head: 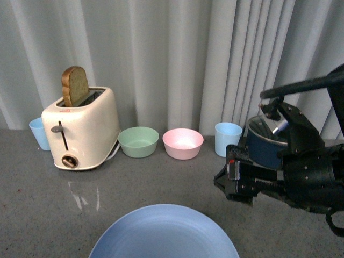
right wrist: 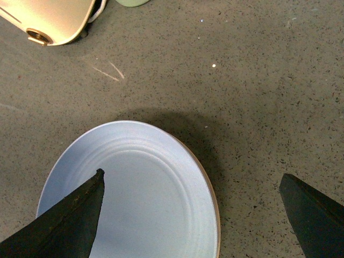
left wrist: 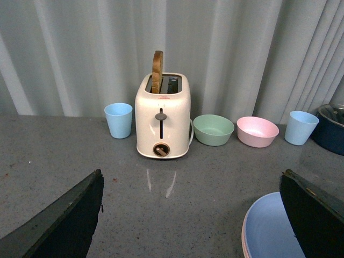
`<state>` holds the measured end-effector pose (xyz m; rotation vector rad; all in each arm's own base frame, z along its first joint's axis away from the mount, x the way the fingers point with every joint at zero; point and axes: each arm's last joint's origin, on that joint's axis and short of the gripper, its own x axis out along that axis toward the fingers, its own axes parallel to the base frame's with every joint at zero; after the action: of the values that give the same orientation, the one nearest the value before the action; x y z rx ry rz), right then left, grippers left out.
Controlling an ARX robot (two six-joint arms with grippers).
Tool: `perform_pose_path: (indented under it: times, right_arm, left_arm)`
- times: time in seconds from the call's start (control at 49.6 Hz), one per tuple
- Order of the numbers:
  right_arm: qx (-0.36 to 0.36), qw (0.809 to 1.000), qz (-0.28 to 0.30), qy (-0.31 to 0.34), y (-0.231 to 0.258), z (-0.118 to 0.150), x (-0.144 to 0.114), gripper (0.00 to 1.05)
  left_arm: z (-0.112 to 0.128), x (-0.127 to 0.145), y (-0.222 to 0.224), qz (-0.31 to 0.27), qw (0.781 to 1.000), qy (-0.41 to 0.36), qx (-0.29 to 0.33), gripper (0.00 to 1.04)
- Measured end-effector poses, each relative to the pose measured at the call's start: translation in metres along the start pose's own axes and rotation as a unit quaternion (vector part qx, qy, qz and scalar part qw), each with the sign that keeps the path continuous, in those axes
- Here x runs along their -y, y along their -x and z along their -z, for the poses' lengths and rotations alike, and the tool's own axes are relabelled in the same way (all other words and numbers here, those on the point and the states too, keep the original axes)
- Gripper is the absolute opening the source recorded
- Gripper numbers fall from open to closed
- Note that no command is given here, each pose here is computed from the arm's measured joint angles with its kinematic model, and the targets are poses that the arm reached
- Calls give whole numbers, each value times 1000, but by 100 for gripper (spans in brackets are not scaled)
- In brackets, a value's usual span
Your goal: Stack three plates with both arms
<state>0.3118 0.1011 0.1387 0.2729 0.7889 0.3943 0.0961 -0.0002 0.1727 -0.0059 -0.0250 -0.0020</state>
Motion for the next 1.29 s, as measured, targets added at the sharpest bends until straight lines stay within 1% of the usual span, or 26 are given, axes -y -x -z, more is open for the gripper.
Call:
perform_pose_path:
  times: [0.081,0.101,0.121,0.141,0.181,0.202,0.222,0.262,0.282,0.302,0.383,0.403,0.423,0.464,0.484,0.524,0.544,0.625,0.665,0.746,1.008,1.049,1.109,1.291]
  right_arm:
    - [-2,1000,1,-2,0,1,1,97]
    - [12,1000,16,6,-3,3,1,96]
    - [48,998,39,29,-5,6,2,93]
    - [70,995,54,35,-6,8,4,91]
    - [151,979,113,75,-5,14,9,84]
    - [184,970,131,86,-2,20,12,81]
    - [202,964,146,90,0,22,14,79]
    - [253,945,177,106,10,31,20,72]
    - [279,936,184,107,18,33,21,68]
    - [291,932,186,110,21,33,22,66]
    - [367,904,186,117,50,30,24,52]
    - [372,902,186,118,53,30,24,50]
    - [382,897,186,120,62,30,25,45]
    - [387,894,187,123,72,34,27,36]
    - [384,895,188,125,76,38,29,31]
    - [377,898,189,127,81,43,31,23]
    - [375,898,190,127,83,45,32,22]
    - [368,901,188,131,96,55,34,4]
    - [361,904,188,132,106,57,34,3]
    - [372,899,190,131,121,61,35,3]
    - [372,899,189,131,145,81,37,3]
    - [371,901,181,135,150,84,41,3]
    - [373,899,191,130,157,88,44,3]
    - [374,898,191,130,166,97,41,3]
  left_arm:
    - [0,0,0,0,1000,0,0,98]
    - [0,0,0,0,1000,0,0,98]
    - [0,0,0,0,1000,0,0,98]
    - [0,0,0,0,1000,0,0,98]
    - [0,0,0,0,1000,0,0,98]
    - [0,0,0,1,1000,0,0,98]
    - [0,0,0,1,1000,0,0,98]
    - [0,0,0,0,1000,0,1,98]
    - [0,0,0,-2,1000,0,1,98]
    - [0,0,0,-2,1000,0,1,98]
    - [0,0,0,-1,1000,0,0,98]
    - [0,0,0,-1,1000,0,0,98]
    - [0,0,0,0,1000,0,0,98]
    - [0,0,0,0,1000,0,0,98]
    - [0,0,0,0,1000,0,0,98]
    - [0,0,0,0,1000,0,0,98]
    - [0,0,0,0,1000,0,0,98]
    - [0,0,0,0,1000,0,0,98]
    - [0,0,0,0,1000,0,1,98]
    - [0,0,0,0,1000,0,1,98]
    - [0,0,0,0,1000,0,1,98]
    - [0,0,0,0,1000,0,1,98]
    - [0,0,0,0,1000,0,1,98]
    - [0,0,0,0,1000,0,1,98]
